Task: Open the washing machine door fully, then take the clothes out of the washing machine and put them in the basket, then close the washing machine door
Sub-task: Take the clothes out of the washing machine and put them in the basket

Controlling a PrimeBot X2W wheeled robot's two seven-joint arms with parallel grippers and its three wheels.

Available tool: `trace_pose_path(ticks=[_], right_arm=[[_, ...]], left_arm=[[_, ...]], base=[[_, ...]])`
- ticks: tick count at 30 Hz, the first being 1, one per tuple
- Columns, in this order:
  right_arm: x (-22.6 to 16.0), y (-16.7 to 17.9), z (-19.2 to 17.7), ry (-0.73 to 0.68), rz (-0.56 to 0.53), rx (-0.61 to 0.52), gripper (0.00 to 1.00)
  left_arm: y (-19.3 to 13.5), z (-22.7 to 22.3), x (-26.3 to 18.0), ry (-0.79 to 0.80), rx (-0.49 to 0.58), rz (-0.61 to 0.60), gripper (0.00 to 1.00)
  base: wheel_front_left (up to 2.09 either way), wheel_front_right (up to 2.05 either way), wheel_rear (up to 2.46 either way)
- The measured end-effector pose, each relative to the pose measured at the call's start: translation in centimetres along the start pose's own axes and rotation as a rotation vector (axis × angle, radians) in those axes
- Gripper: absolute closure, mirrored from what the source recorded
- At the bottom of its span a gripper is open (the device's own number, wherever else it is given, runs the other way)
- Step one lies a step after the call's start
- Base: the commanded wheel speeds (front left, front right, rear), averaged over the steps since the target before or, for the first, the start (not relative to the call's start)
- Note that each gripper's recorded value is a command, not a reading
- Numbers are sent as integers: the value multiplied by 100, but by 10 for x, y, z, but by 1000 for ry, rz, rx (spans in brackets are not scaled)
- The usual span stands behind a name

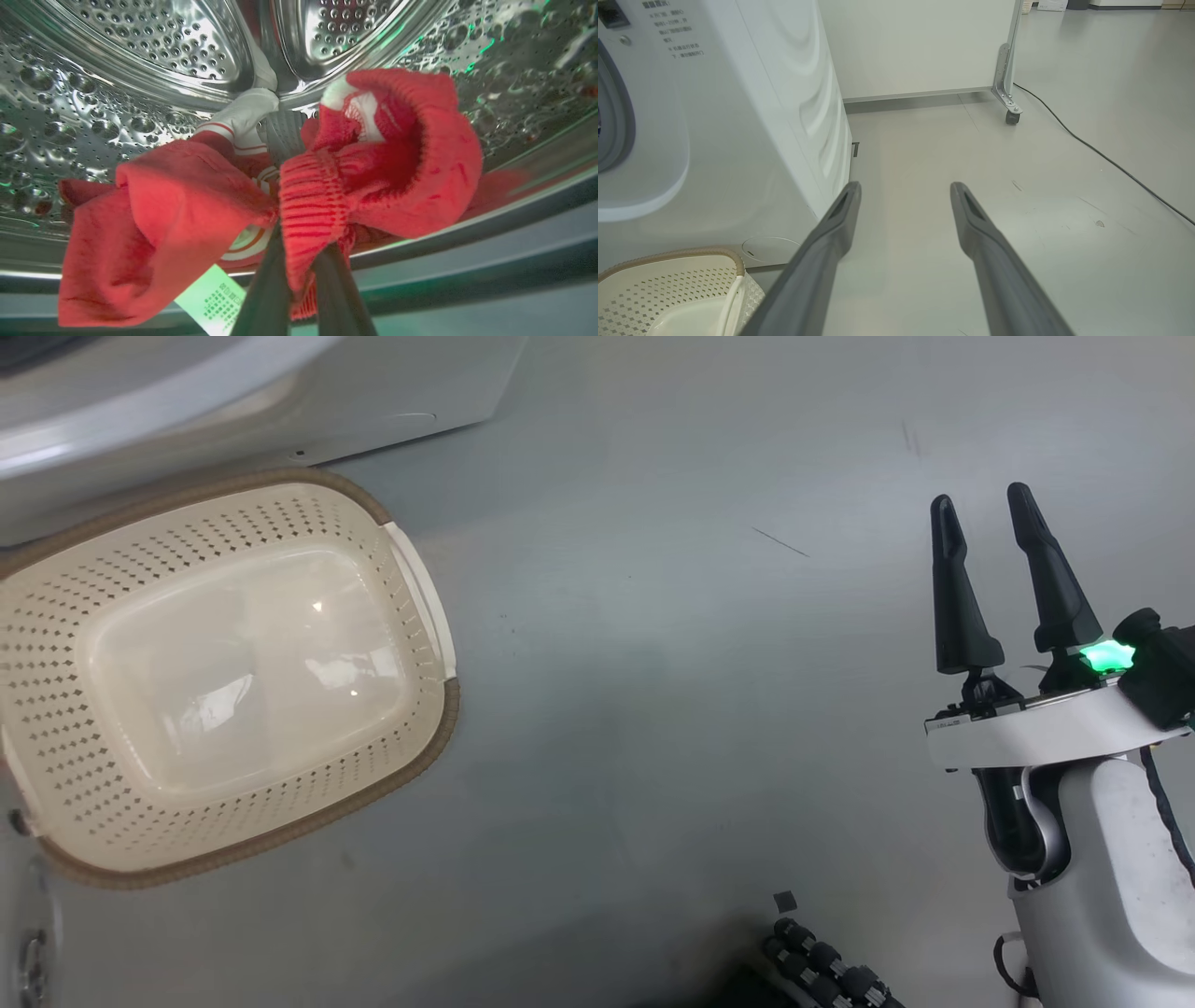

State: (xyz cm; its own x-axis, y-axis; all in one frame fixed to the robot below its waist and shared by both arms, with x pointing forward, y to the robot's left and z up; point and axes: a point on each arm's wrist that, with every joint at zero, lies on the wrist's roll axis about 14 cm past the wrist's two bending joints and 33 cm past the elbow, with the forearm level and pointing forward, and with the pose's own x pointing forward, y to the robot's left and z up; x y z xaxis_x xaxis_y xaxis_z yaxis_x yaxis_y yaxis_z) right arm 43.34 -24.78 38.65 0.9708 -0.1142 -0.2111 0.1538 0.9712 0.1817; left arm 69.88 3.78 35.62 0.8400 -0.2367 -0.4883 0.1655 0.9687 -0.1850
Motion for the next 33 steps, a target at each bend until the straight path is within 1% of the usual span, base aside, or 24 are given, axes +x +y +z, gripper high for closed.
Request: trace_pose_path(ticks=[7,21,27,28,33], right_arm=[[6,7,2,-7,38,-14,0],[12,26,13,-38,125,-49,0],[9,38,16,-47,164,-53,0],[8,41,18,-50,175,-54,0],[1,50,21,-56,201,-50,0]], left_arm=[[9,27,-14,-135,-38,23,100],[19,45,-65,-378,-98,60,100],[26,55,-94,-489,-97,84,100],[27,59,-105,-526,-93,88,100],[29,67,-133,-610,-74,99,100]], base=[[0,0,0],[0,0,0],[0,0,0],[0,0,0],[0,0,0]])
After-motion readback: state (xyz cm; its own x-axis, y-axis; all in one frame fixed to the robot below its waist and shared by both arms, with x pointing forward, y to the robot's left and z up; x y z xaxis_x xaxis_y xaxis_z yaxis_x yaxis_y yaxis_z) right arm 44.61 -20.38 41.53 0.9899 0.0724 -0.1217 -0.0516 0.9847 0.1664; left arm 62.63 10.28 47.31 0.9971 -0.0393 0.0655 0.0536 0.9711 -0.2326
